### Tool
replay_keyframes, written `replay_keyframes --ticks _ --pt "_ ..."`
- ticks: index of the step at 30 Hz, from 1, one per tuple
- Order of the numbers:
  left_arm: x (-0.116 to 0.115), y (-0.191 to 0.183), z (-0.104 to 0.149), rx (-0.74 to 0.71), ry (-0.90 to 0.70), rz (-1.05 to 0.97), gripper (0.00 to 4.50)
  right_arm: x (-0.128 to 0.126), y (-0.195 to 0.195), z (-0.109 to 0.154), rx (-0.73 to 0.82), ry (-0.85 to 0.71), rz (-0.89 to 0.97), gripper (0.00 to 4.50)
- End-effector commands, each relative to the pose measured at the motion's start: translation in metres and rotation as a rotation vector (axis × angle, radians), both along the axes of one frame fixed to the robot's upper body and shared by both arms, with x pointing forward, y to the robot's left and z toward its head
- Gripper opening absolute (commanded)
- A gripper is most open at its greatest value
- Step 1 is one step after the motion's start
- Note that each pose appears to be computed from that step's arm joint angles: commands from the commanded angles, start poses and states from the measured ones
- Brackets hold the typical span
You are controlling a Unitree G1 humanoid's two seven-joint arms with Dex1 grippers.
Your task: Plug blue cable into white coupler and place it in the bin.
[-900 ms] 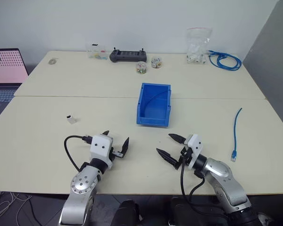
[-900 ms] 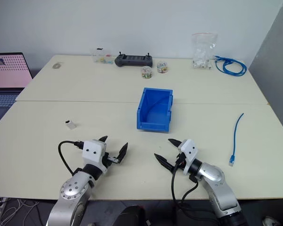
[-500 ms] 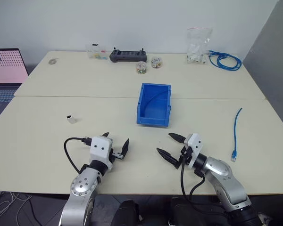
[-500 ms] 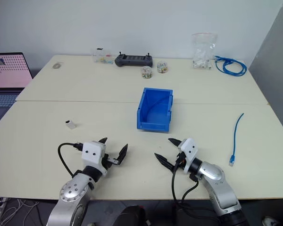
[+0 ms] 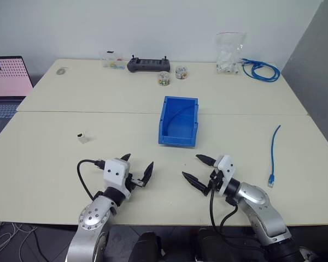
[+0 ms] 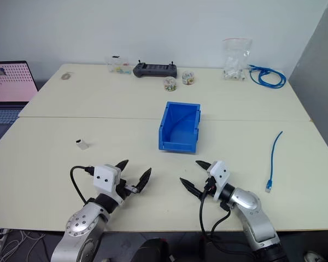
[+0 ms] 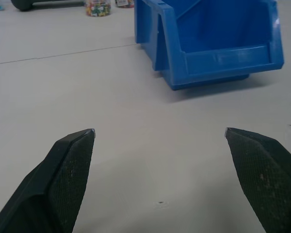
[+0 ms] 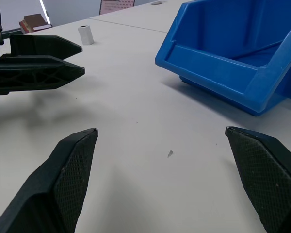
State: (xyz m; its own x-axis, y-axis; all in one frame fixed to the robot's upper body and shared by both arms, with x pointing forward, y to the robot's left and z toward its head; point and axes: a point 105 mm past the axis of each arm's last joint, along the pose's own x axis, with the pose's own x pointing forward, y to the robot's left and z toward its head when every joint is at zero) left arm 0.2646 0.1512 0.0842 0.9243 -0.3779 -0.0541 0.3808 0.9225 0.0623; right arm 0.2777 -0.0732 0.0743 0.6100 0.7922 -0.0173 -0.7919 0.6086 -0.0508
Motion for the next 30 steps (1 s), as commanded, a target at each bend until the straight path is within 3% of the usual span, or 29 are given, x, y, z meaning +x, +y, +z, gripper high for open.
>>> replay_keyframes --ticks 1,8,14,22,30 --pt "-0.009 -0.011 0.013 -0.012 -0.042 -0.119 4.5 0.0 -0.003 0.012 0.009 -0.057 -0.021 4.47" --pt "-0.017 -0.026 0.019 0.022 -0.054 -0.283 4.5 0.007 -0.012 0.024 0.039 -0.05 -0.077 4.47" --pt "-0.011 -0.042 0.031 0.07 -0.067 -0.415 4.5 -0.002 -0.033 0.061 -0.057 -0.061 0.004 4.47" --pt "-0.015 -0.067 0.041 0.109 0.082 -0.719 4.5 -0.001 -0.108 0.097 -0.522 -0.08 0.126 4.47" --pt "-0.016 -0.085 0.052 0.133 0.078 -0.845 4.5 0.006 -0.197 0.074 -1.254 -0.067 0.381 4.47"
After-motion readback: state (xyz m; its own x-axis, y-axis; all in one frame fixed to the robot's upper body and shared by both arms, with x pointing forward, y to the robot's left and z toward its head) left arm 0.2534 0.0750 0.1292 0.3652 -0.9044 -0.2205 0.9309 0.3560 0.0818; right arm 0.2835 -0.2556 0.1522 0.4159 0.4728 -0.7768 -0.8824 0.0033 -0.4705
